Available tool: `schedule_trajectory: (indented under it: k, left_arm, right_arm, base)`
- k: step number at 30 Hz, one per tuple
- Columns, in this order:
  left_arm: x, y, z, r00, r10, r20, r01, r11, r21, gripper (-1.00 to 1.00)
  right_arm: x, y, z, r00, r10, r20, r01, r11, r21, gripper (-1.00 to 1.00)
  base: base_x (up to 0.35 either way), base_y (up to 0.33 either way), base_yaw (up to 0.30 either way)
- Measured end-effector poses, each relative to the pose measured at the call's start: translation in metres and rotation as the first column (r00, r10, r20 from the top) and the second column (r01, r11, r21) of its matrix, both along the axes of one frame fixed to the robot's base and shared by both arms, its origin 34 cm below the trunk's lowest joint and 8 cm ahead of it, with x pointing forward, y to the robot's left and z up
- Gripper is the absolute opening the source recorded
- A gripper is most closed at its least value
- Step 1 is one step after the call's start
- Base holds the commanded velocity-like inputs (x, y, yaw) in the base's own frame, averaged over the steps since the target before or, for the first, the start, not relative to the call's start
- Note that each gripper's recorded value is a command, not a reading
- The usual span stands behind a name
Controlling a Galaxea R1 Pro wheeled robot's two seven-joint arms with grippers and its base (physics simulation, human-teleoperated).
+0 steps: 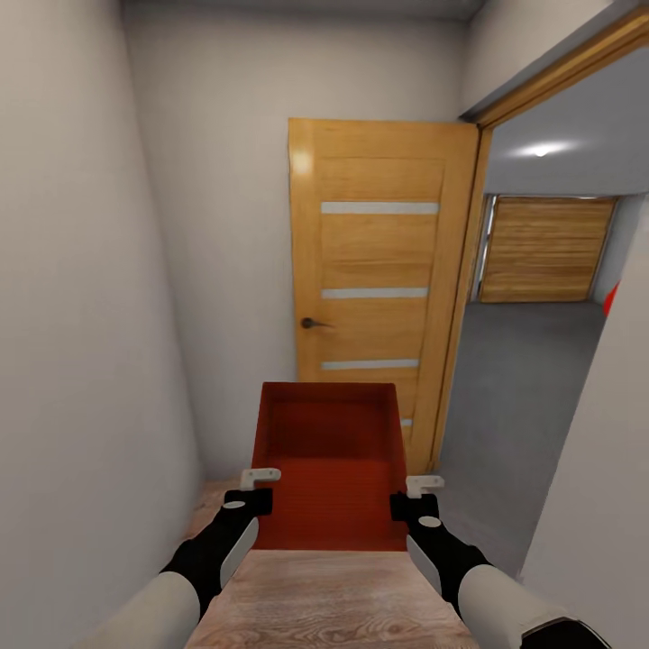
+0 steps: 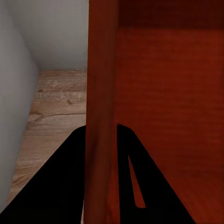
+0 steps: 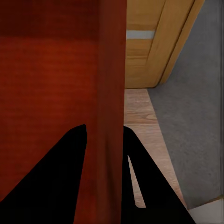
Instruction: Move the two storage containers from the living room to the garage. In the garage, place one container on the floor and stack the other container on top of it (either order is fine).
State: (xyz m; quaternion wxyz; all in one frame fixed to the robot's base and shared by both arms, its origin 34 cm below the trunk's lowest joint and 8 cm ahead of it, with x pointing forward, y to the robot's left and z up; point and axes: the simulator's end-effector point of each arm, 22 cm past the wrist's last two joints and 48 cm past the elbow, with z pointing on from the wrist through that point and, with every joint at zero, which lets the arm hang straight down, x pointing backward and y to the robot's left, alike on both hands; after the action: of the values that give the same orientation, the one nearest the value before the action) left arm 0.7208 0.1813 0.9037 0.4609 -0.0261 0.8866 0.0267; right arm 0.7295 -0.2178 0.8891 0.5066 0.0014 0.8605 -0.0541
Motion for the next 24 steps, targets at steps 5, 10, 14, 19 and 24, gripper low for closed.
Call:
schedule_trajectory:
  k: [5,10,14,19,24]
  left_arm:
    - [-0.0001,-0.0001,-0.0001,1.000,0.000,0.000,0.000,1.000,-0.001,-1.00]
    - [0.0001,-0.0001,0.0001,1.000,-0.001,0.000,0.001,1.000,0.001,-1.00]
    - [0.0001,-0.0001,0.0002,1.000,-0.001,0.000,0.001,1.000,0.001,-1.00]
    - [-0.0001,-0.0001,0.0001,1.000,0.000,0.000,0.000,1.000,0.000,-1.00]
    - [-0.0002,-0.0001,0.0008,1.000,0.001,0.000,-0.001,1.000,0.000,-1.00]
  right_arm:
    - [0.0001,-0.0001,0.0002,1.000,0.000,0.000,0.000,1.000,-0.001,-1.00]
    - [-0.0001,-0.0001,-0.0001,1.000,0.000,-0.001,0.000,1.000,0.000,-1.00]
    - [0.0000,-0.0001,0.0000,1.000,0.000,0.000,0.000,1.000,0.000,-1.00]
    - [-0.0002,0.0000,0.0000,1.000,0.000,0.000,0.000,1.000,0.000,-1.00]
    - [-0.0003,-0.0001,0.0001,1.000,0.000,0.000,0.000,1.000,0.001,-1.00]
  base:
    - [0.001,0.000,-0.270]
    - [0.000,0.000,-0.285]
    - [0.000,0.000,-0.286]
    - [0.066,0.049,-0.286]
    - [0.222,0.194,-0.286]
